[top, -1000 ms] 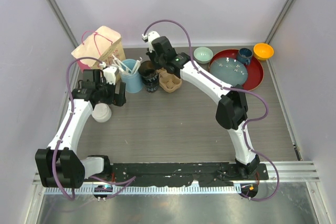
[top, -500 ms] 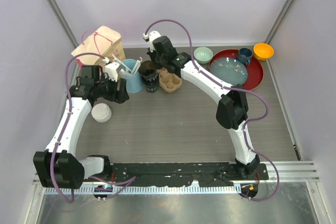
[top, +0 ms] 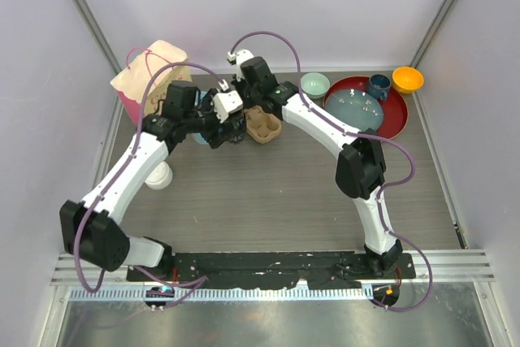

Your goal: Pack the takeout coffee

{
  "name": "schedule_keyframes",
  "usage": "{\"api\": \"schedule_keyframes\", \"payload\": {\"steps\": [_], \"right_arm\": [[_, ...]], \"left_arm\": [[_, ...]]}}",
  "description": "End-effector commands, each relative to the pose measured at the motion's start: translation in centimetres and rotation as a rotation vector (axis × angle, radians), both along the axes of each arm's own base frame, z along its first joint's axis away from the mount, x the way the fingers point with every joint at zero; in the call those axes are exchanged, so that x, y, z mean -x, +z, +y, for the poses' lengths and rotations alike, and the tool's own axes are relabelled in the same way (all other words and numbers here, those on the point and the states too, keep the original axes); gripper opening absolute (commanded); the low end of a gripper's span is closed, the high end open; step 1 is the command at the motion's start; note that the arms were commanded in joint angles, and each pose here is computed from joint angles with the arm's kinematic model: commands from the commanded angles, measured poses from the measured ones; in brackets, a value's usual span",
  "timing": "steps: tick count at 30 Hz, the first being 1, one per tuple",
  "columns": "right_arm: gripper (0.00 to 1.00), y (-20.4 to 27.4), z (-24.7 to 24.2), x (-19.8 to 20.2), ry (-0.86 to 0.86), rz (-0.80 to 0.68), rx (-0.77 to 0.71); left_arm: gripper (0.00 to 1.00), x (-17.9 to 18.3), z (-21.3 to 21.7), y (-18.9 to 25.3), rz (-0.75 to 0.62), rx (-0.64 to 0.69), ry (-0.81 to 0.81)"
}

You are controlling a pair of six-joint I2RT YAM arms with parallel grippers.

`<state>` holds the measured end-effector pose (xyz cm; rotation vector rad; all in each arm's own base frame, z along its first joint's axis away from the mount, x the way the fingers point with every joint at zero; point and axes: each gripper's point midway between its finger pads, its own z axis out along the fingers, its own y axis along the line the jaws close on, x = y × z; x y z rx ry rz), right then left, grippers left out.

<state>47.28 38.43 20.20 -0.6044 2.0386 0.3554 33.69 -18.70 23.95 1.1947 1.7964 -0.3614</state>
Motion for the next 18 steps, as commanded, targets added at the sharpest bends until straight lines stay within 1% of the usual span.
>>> {"api": "schedule_keyframes", "payload": {"steps": [1,5,11,14,18], "right_arm": [[0.01,4.9,0.3,-0.2,0.0,-0.073,-0.107],[0.01,4.9,0.3,-0.4,0.001,-0.071,-0.118],[0.01,4.7,0.6,-0.3,0.013,-0.063,-0.125],[0.01,4.7,0.6,-0.3,0.014,-0.06,-0.129],[0.01,4.7,0.8,-0.3,0.015,-0.057,-0.136]], "left_arm": [[0.77,-4.5,0.4,0.4,-0.187,-0.128,-0.038],[0.75,-6.8,0.1,-0.5,-0.231,-0.148,-0.026],[0.73,-8.2,-0.5,-0.8,-0.254,-0.143,-0.025],[0.73,-8.1,-1.1,-1.3,-0.23,-0.14,-0.065],[0.73,-8.9,-1.4,-3.5,-0.182,-0.166,-0.083]]}}
